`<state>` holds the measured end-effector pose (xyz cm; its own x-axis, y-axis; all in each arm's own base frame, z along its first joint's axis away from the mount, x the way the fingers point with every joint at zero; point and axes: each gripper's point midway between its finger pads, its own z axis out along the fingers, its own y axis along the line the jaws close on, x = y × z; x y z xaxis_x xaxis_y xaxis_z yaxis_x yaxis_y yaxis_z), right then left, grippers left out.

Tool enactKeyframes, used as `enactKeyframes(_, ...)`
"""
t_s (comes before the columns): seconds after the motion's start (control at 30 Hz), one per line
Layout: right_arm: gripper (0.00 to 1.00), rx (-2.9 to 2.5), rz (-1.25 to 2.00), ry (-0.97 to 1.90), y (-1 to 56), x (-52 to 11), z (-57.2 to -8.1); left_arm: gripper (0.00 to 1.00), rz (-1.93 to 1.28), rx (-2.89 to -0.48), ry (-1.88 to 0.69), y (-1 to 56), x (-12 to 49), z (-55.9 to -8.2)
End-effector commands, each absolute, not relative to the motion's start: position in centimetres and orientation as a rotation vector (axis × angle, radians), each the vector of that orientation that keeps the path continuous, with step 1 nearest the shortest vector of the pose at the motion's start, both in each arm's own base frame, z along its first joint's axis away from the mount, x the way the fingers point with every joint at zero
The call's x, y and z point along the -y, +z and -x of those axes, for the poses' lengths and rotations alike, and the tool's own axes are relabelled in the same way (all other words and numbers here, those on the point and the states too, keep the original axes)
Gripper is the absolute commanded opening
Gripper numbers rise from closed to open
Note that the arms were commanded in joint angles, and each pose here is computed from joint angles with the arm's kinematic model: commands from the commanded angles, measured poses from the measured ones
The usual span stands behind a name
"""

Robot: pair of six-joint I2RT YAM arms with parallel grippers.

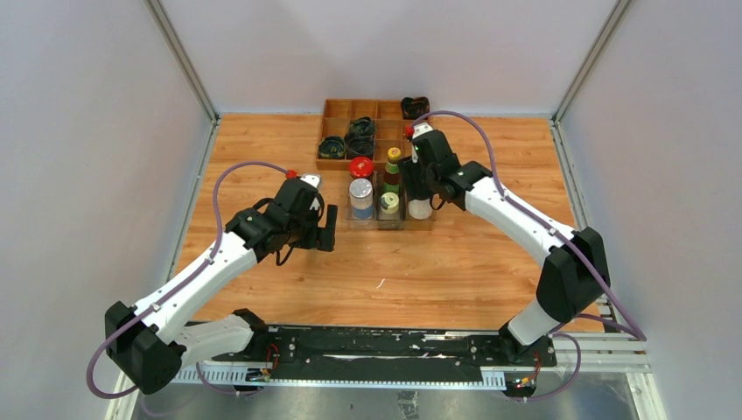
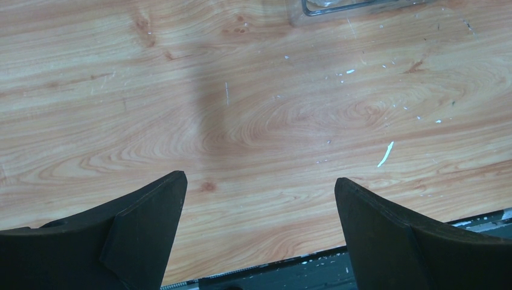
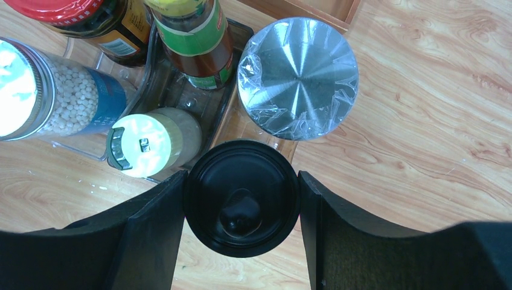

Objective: Organize the condiment bottles
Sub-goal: Place the bottle in the storage box.

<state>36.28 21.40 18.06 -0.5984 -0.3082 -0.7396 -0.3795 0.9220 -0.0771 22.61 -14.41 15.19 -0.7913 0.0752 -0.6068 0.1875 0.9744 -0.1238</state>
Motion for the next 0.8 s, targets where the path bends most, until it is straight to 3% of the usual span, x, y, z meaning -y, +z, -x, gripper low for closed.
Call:
enactKeyframes(0.0,0.52,-2.244,0.512,0.084,18.1,-21.8,-36.7,1.0,-0.186,-2.481,-0.211,15.1,13.9,-22.6)
enactKeyframes(0.77,0.52,-2.204,0.502,0.089,19.9,-22.0,-37.2,1.0,-0.186,-2.487,-0.211,15.0,14.0,-22.6)
